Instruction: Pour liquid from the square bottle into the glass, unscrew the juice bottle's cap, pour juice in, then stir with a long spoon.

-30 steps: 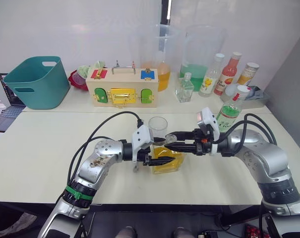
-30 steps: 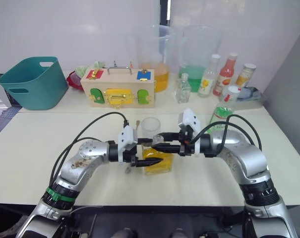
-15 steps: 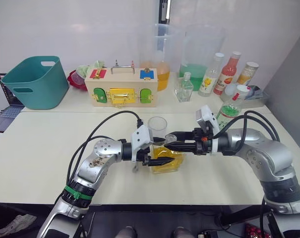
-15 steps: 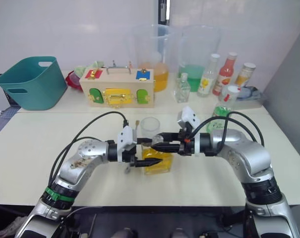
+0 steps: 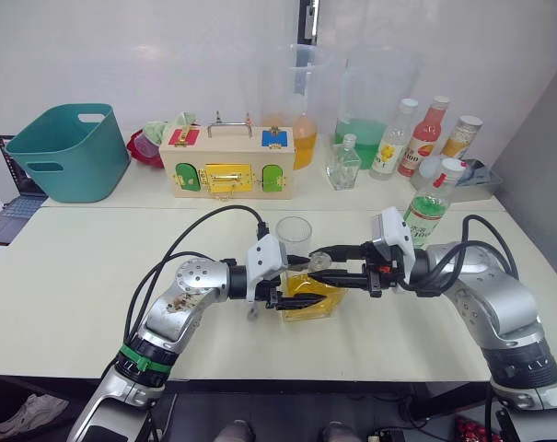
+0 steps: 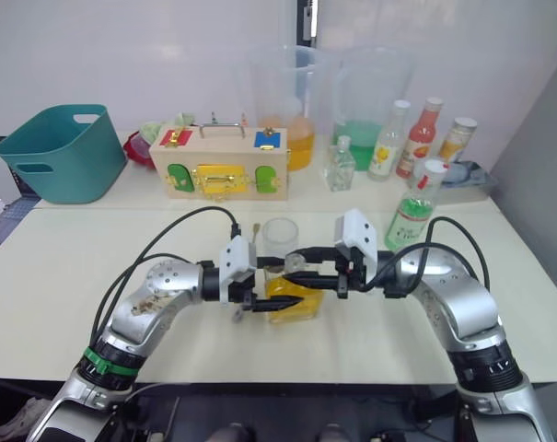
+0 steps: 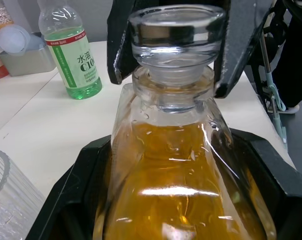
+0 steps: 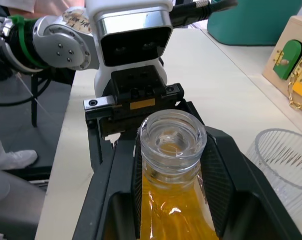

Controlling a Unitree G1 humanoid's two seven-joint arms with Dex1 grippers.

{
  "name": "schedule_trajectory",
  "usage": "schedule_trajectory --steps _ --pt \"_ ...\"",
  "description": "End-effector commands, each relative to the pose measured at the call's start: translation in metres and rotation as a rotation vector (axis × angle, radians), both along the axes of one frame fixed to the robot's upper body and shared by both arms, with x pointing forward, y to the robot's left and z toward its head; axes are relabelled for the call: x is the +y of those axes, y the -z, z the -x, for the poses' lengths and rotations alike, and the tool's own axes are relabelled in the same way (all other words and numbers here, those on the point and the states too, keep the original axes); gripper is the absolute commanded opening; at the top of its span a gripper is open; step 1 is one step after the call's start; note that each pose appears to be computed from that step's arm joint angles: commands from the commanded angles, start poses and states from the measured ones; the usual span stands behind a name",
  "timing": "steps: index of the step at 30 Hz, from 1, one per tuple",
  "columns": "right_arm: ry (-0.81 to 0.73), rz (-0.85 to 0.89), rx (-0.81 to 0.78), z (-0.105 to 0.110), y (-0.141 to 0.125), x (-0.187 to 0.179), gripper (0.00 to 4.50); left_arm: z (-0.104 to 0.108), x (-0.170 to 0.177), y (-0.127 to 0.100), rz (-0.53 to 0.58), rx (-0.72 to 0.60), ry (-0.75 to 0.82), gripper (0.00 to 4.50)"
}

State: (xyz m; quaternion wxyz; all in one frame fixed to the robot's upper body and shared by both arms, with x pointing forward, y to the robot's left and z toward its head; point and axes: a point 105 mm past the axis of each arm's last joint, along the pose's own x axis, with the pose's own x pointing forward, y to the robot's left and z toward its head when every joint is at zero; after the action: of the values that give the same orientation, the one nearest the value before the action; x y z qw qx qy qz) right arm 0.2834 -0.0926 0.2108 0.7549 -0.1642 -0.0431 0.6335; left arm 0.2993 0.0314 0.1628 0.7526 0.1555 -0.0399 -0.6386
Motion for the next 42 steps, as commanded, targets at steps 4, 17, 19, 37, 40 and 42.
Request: schedule_trajectory --steps 4,17,19,37,40,42 --pt "0.000 -0.083 -0.043 0.006 -0.032 -0.005 1.10 0.001 0.005 0.024 -0.070 0.073 -0.008 2.80" --pt "0.036 -0.175 0.070 0.004 -0.044 -0.008 1.10 0.002 0.010 0.029 -0.069 0.089 -0.029 2.80" --pt "0.036 -0.177 0.066 0.005 -0.045 -0.008 1.10 0.002 0.010 0.029 -0.069 0.089 -0.028 2.80" --pt "0.823 -0.163 -0.030 -0.056 -0.010 -0.192 1.10 0.000 0.000 0.016 0.008 0.084 0.003 2.80" --pt "0.914 -0.169 -0.017 -0.061 0.011 -0.207 1.10 -0.001 -0.002 0.013 0.022 0.084 0.000 2.80" --pt "0.964 -0.177 0.007 -0.063 0.030 -0.213 1.10 -0.001 -0.002 0.013 0.020 0.080 -0.001 2.80"
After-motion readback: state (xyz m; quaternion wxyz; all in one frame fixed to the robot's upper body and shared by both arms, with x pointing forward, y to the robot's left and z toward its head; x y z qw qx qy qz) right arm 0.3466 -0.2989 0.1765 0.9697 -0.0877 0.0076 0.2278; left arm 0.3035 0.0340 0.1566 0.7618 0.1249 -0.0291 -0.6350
